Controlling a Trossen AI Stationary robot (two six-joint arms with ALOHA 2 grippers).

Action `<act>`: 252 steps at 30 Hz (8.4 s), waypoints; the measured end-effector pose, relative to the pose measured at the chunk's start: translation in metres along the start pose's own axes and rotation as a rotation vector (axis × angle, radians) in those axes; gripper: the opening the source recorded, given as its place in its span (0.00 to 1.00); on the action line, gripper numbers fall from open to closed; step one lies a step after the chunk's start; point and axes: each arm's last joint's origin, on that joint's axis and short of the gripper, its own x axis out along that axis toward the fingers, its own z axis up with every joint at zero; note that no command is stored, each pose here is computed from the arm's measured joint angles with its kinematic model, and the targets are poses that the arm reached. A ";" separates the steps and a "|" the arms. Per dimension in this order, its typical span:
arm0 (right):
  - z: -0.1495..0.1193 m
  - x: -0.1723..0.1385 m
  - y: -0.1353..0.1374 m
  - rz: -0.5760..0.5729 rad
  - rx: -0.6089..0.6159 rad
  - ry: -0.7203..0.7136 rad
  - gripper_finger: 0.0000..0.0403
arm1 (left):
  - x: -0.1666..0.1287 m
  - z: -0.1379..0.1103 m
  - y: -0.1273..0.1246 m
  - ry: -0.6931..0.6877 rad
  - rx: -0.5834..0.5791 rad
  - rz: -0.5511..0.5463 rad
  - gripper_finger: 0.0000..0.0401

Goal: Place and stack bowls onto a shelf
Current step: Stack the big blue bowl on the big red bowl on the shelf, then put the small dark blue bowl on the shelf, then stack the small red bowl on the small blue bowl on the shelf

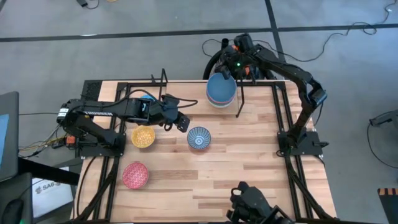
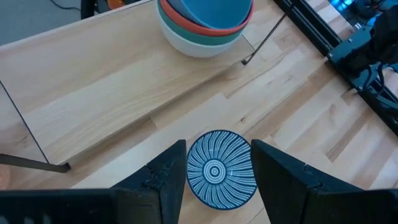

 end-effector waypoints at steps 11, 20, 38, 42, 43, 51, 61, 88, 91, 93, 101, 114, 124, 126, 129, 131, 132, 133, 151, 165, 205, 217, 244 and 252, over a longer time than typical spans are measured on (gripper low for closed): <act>-0.029 0.015 -0.012 -0.034 0.008 0.051 0.24 | 0.006 0.010 0.010 -0.015 -0.025 0.035 0.41; -0.022 0.006 -0.007 -0.058 -0.023 -0.020 0.24 | 0.006 0.011 0.010 -0.017 -0.034 0.035 0.41; -0.036 0.015 0.176 0.086 -0.144 0.058 0.24 | -0.009 -0.010 -0.005 0.031 0.052 -0.019 0.41; -0.060 0.020 0.214 -0.041 -0.031 0.138 0.24 | -0.022 -0.024 -0.009 0.057 0.056 -0.020 0.41; -0.066 0.024 0.222 -0.063 -0.009 0.159 0.24 | -0.024 -0.027 -0.011 0.061 0.055 -0.017 0.41; -0.121 0.060 0.245 -0.210 0.174 0.438 0.39 | -0.036 -0.047 -0.016 0.103 0.089 -0.001 0.41; -0.167 0.108 0.245 -0.356 0.243 0.591 0.52 | -0.042 -0.055 -0.022 0.092 0.085 -0.018 0.41; -0.165 0.123 0.233 -0.299 0.110 0.587 0.09 | -0.046 -0.059 -0.023 0.065 0.058 -0.009 0.41; -0.161 0.122 0.235 -0.288 0.061 0.599 0.09 | -0.046 -0.059 -0.023 0.065 0.050 -0.009 0.41; -0.155 0.120 0.237 -0.274 0.019 0.603 0.08 | -0.046 -0.059 -0.023 0.064 0.042 -0.010 0.41; -0.115 0.107 0.253 -0.205 -0.125 0.558 0.08 | -0.060 -0.060 -0.023 0.072 0.025 -0.070 0.41; -0.015 0.081 0.234 -0.169 -0.427 0.250 0.08 | -0.073 -0.051 -0.018 -0.027 0.047 -0.087 0.41; 0.029 0.103 0.155 -0.186 -0.516 0.024 0.08 | -0.062 -0.028 -0.003 -0.106 -0.104 0.002 0.41; 0.027 0.116 0.142 -0.173 -0.515 0.026 0.08 | -0.059 -0.023 0.001 -0.110 -0.126 0.022 0.41; 0.023 0.135 0.124 -0.175 -0.501 0.054 0.08 | -0.054 -0.015 0.007 -0.113 -0.157 0.042 0.41; 0.019 0.147 0.114 -0.187 -0.478 0.099 0.08 | -0.050 -0.011 0.011 -0.093 -0.174 0.048 0.41; 0.019 0.153 0.111 -0.189 -0.459 0.107 0.08 | -0.048 -0.009 0.012 -0.081 -0.182 0.048 0.41; 0.019 0.155 0.107 -0.195 -0.440 0.124 0.08 | -0.047 -0.008 0.014 -0.070 -0.189 0.048 0.41; 0.009 0.186 0.079 -0.232 -0.393 0.316 0.09 | -0.037 0.005 0.029 -0.028 -0.192 0.097 0.41; 0.007 0.185 0.075 -0.241 -0.377 0.342 0.19 | -0.032 0.013 0.038 -0.014 -0.187 0.122 0.41; -0.013 0.118 0.289 0.070 -0.287 0.269 0.42 | -0.142 -0.118 0.025 0.232 0.123 0.101 0.41; -0.095 0.134 0.415 0.393 -0.565 -0.061 0.42 | -0.180 -0.137 0.036 0.258 0.348 -0.081 0.41; -0.177 0.259 0.443 0.503 -1.118 -0.204 0.57 | -0.178 -0.151 0.029 0.383 0.299 -0.078 0.41; -0.189 0.275 0.438 0.508 -1.237 -0.278 0.61 | -0.178 -0.152 0.029 0.403 0.275 -0.069 0.41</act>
